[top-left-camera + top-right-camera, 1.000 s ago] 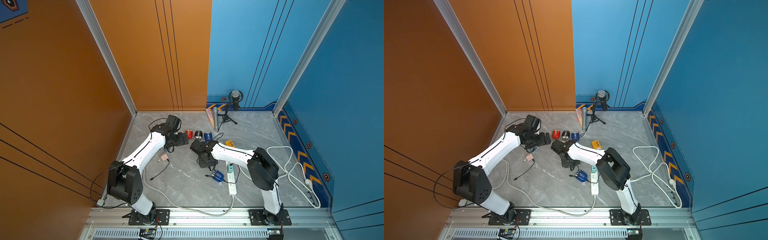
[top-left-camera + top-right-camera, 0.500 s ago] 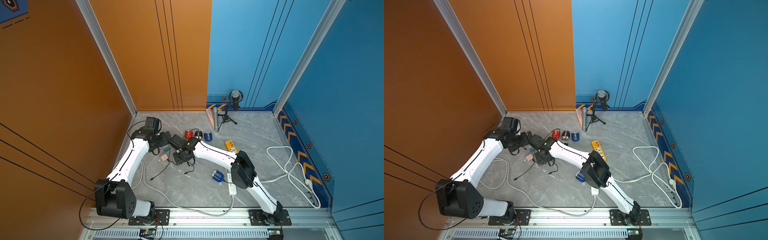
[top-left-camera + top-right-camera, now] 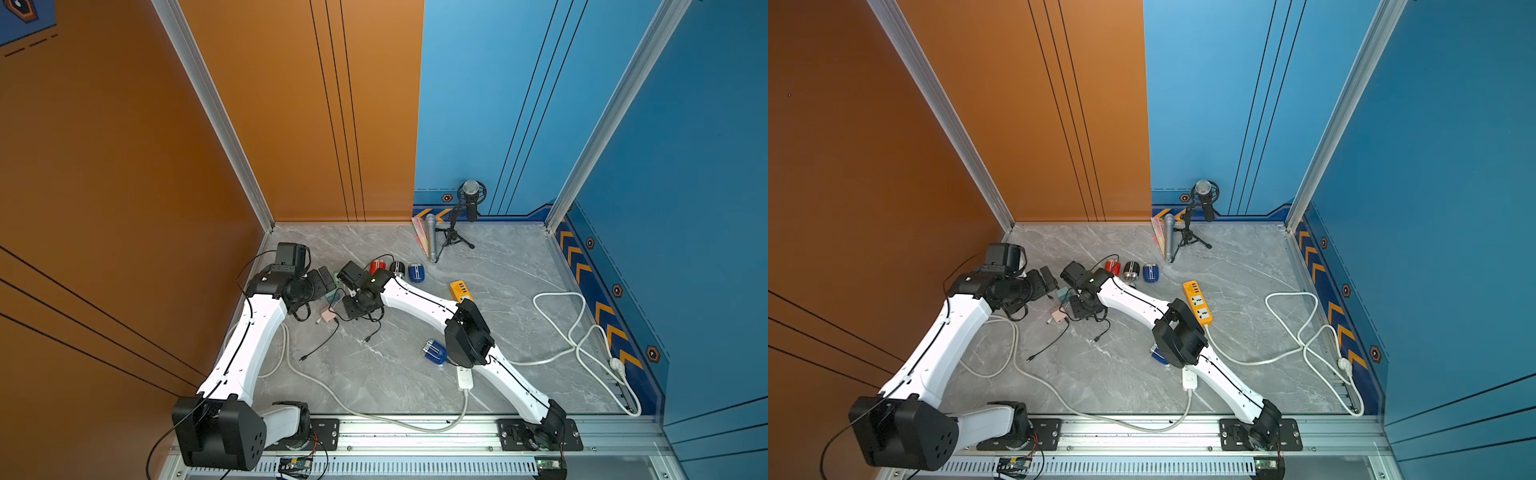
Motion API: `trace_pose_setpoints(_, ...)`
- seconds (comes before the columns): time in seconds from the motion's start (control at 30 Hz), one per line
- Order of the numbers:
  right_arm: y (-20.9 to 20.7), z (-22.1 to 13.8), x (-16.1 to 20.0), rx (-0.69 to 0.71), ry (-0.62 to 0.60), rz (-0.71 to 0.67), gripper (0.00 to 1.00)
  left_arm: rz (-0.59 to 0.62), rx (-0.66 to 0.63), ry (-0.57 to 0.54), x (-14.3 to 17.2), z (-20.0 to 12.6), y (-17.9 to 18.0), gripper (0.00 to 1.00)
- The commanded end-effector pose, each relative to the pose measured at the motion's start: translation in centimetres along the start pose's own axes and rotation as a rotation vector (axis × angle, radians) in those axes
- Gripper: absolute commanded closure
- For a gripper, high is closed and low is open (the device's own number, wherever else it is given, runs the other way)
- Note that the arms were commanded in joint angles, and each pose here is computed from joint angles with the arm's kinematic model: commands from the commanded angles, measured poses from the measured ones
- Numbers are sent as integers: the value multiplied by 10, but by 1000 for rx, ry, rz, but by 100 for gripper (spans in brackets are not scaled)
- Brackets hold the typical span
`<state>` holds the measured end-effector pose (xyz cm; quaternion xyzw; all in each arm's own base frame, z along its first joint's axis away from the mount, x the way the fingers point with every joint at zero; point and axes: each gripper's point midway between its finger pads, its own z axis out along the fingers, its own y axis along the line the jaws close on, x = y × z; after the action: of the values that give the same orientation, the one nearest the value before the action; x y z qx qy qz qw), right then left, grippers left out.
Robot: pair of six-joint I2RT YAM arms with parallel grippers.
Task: Unplug the electric shaver
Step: Place the plug at the center of the board.
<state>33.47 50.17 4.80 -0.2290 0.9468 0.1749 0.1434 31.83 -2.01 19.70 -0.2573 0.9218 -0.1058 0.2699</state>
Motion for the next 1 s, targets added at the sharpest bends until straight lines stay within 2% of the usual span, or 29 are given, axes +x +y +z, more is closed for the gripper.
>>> trace_pose_setpoints(0.0,3,19,22,5,73,-14,83,-26,-4,-2,2,-3,4,1)
trace_pose_setpoints(0.17,7,26,24,-15,85,-14,80,-36,0,1,6,-4,6,1)
trace_pose_setpoints(0.3,9,24,23,-23,81,-16,70,-40,4,5,9,-4,7,1)
trace_pose_setpoints(0.43,12,16,19,-40,72,-34,54,-43,13,2,11,-7,6,1)
trace_pose_setpoints(0.57,14,5,12,-68,62,-29,46,-43,22,-2,12,-10,5,2)
trace_pose_setpoints(0.8,15,-26,-9,-93,6,-27,39,-24,47,-16,14,-17,-4,4)
trace_pose_setpoints(0.97,-7,-59,-27,-78,-41,-10,37,28,75,-44,14,-27,-24,5)
